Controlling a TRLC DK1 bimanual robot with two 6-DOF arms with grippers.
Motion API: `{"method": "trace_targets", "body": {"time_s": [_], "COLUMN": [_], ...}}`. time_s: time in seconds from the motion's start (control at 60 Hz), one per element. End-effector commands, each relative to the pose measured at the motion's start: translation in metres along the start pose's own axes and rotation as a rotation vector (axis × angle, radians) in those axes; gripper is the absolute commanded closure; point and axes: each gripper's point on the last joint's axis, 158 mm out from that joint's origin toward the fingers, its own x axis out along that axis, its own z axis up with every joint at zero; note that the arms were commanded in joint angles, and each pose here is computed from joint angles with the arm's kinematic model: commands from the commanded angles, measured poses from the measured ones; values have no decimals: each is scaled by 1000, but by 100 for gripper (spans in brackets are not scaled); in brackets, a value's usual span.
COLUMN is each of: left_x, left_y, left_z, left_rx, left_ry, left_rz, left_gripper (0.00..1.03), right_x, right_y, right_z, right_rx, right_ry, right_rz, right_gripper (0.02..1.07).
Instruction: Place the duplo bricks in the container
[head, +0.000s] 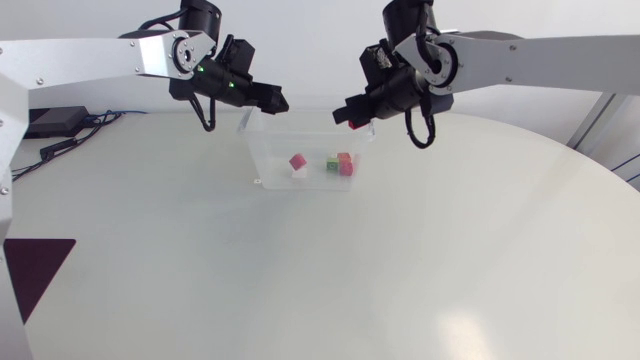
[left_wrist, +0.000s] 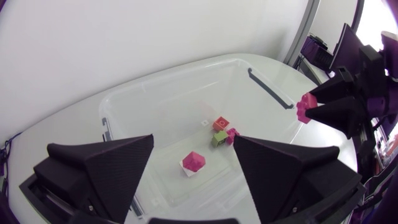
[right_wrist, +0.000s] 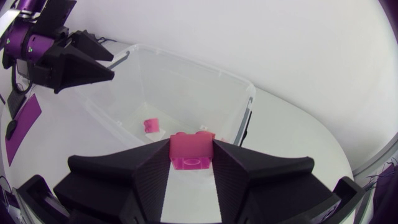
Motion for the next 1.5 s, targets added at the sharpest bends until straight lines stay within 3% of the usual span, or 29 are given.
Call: {"method": "trace_targets", "body": {"time_s": [0.0,0.217,0.267,0.333,0.367,0.55,0.817,1.033,1.317,1.483], "left_x": [-37,-94,-104,-116,-122,-153,-211,-241,-289,-295], "left_y": [1,-15,-18,-20,-20,-17,7,23,35,35], "left_z": [36,41,38,31,27,5,-31,-75,-108,-137], "left_rx": [3,25,36,46,52,136,181,173,171,154], "left_ry": [-84,-116,-113,-109,-107,-114,-139,-136,-207,-206], "left_rz": [37,73,86,111,124,200,328,430,654,687], "left_gripper": [3,3,3,3,3,3,3,3,3,3], "right_x": [4,36,46,55,56,32,-46,-107,-188,-224], "right_y": [-3,2,5,10,10,1,-33,-56,-95,-111], "right_z": [24,33,26,17,14,19,26,1,-47,-83], "right_rx": [17,13,10,5,6,8,-66,-50,-41,-21], "right_ry": [-53,-55,-39,-16,-8,-41,-169,-209,-283,-319], "right_rz": [-9,0,2,3,-1,-38,-191,-264,-395,-467], "right_gripper": [79,73,56,16,6,6,7,7,7,7]}}
